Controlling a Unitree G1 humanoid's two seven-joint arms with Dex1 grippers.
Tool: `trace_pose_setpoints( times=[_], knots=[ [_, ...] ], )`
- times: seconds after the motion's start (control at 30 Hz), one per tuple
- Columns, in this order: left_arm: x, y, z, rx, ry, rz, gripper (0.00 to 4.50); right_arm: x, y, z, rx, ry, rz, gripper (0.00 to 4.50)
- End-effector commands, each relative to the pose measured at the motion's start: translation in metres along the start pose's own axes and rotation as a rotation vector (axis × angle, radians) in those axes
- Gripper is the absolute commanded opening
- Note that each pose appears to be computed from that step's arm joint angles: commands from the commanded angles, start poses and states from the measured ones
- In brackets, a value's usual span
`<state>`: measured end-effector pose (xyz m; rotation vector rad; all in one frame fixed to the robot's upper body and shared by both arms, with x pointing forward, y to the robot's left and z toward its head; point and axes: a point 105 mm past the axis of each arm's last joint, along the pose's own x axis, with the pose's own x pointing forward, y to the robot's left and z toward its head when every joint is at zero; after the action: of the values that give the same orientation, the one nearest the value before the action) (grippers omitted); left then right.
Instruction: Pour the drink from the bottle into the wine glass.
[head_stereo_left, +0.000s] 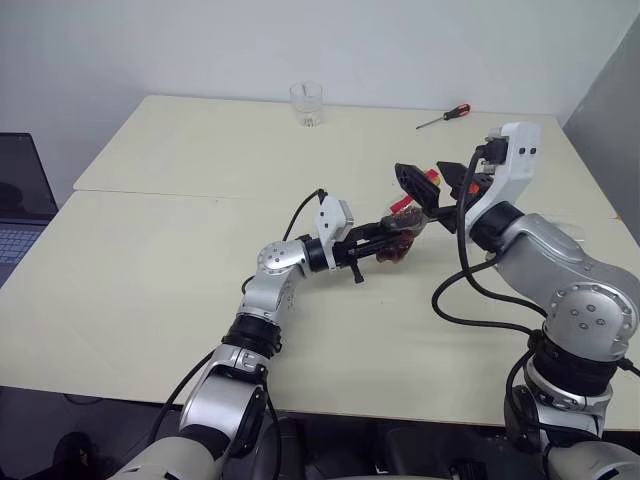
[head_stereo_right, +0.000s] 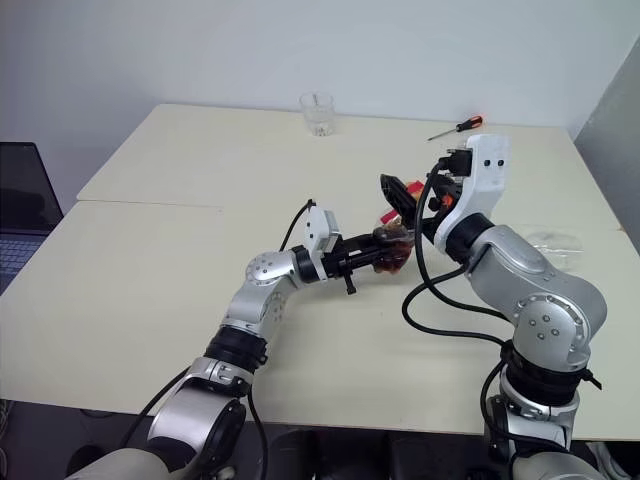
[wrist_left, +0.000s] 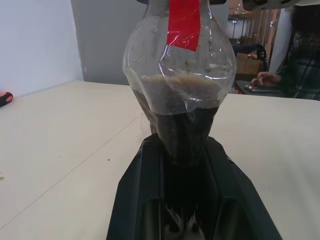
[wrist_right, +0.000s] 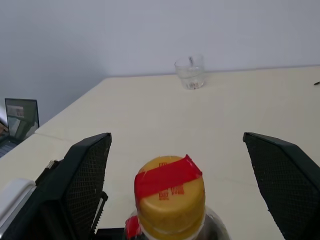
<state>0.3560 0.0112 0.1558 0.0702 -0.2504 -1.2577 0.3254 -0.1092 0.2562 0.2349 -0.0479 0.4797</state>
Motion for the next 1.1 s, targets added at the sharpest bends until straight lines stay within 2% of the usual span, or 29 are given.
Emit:
trace_pose_setpoints(
  times=[0.03,0.5,0.67,0.8,1.1],
  knots=[
    [0.004,0.003,0.02,0.054,-0.066,0.002,0.5,-0.002,-0.004,0.016,0.008,-0.07,-0.009,4.5],
    [0.0,0.005,0.02,0.06,-0.057,0.01,0.5,-0.034,-0.017,0.008,0.026,-0.038,-0.024,4.5],
    [0.001,0.006,0.02,0.058,-0.057,0.008,0.5,-0.049,-0.001,-0.002,0.006,0.024,0.074,4.5],
    [0.002,0.006,0.021,0.058,-0.059,0.005,0.5,-0.056,-0.003,-0.006,0.002,0.057,0.076,4.5],
    [0.002,0.006,0.021,0.06,-0.061,0.006,0.48,-0.048,0.0,0.004,0.024,0.013,0.084,4.5]
  ],
)
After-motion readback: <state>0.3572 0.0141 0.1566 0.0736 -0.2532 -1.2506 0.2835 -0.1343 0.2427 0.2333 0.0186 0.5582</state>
